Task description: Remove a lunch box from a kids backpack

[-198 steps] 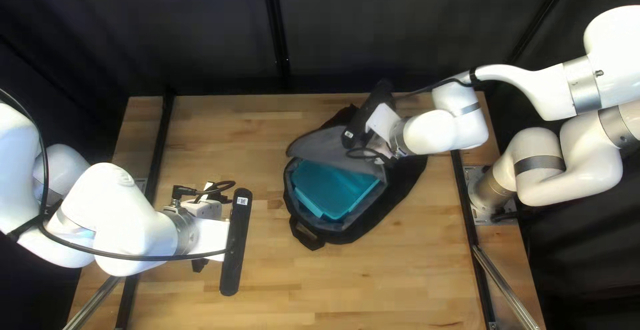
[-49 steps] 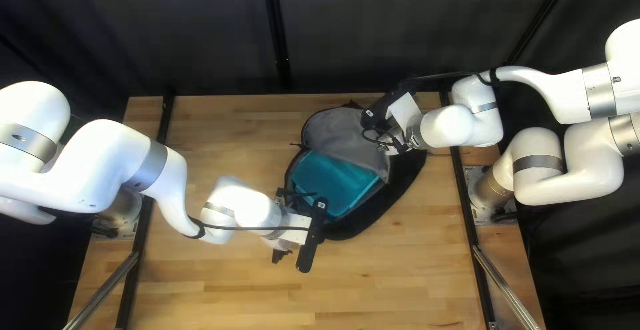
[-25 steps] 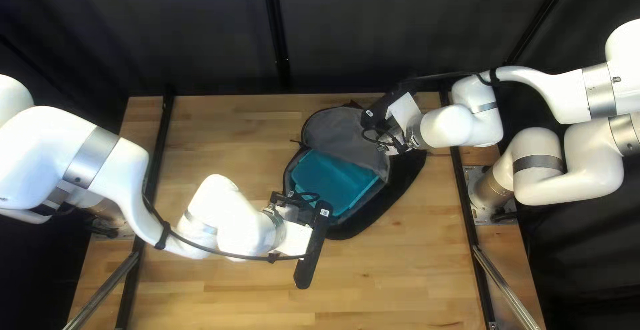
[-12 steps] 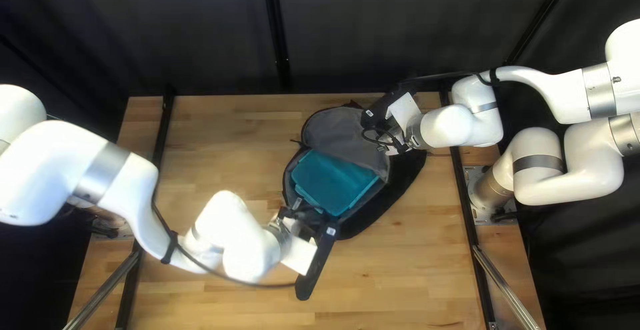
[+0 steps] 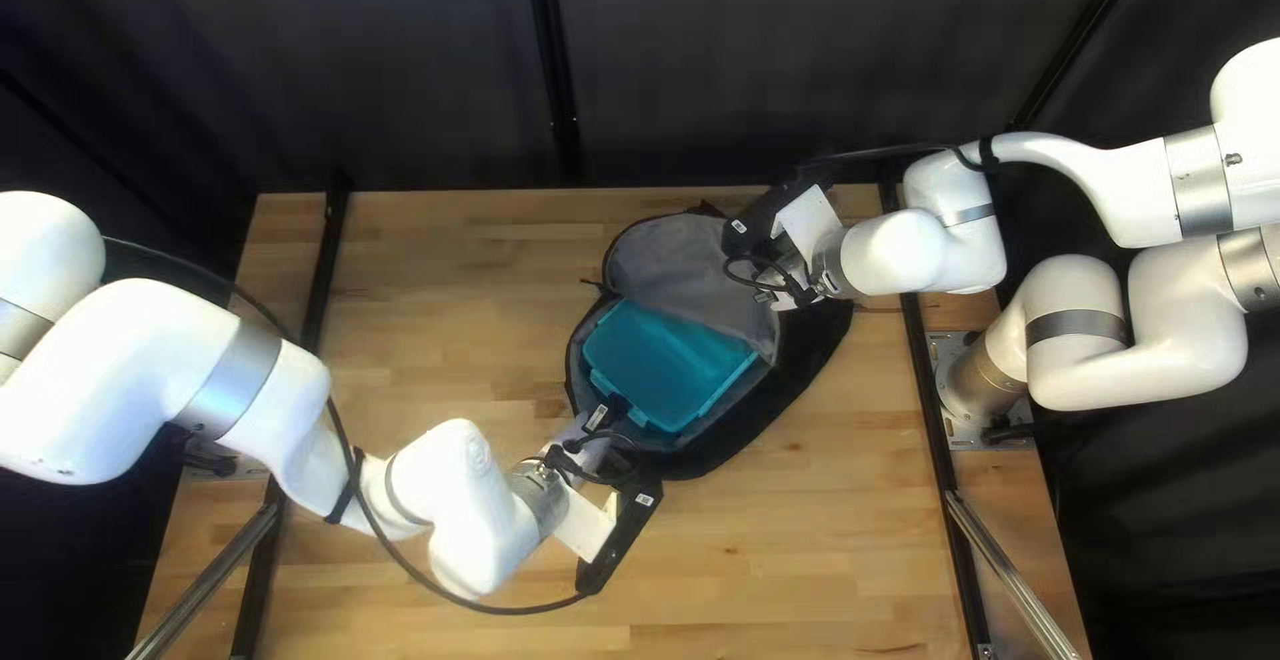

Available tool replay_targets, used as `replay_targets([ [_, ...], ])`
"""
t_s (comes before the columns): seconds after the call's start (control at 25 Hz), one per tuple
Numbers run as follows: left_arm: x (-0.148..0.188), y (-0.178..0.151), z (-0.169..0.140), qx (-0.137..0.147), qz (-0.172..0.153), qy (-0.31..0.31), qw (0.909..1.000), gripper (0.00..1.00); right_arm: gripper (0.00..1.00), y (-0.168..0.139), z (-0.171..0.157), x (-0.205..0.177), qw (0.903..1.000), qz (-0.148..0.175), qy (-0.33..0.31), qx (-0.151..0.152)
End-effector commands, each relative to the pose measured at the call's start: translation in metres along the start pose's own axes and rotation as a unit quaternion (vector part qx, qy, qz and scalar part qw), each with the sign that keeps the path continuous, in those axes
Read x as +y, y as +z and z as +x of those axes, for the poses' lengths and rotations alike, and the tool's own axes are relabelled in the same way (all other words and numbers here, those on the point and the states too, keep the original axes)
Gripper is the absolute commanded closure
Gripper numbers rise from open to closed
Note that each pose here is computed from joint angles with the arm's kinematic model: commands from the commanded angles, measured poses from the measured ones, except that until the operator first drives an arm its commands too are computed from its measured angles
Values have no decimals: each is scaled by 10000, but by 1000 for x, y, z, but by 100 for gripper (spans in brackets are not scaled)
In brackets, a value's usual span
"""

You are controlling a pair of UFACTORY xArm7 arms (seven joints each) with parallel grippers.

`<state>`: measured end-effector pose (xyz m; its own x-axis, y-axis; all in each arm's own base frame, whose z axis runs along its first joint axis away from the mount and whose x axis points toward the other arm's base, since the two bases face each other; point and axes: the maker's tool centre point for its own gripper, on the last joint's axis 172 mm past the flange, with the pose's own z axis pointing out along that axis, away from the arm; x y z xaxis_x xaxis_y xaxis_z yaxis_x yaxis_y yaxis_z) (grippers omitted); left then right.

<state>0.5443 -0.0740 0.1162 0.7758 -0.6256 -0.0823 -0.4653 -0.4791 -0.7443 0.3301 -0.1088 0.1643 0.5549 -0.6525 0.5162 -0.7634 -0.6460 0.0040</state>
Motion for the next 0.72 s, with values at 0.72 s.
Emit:
replay_targets([
  [0.72, -19, 58, -23, 29, 569, 34, 9984, 0, 100, 0, 0, 0, 10000, 0, 0, 0],
])
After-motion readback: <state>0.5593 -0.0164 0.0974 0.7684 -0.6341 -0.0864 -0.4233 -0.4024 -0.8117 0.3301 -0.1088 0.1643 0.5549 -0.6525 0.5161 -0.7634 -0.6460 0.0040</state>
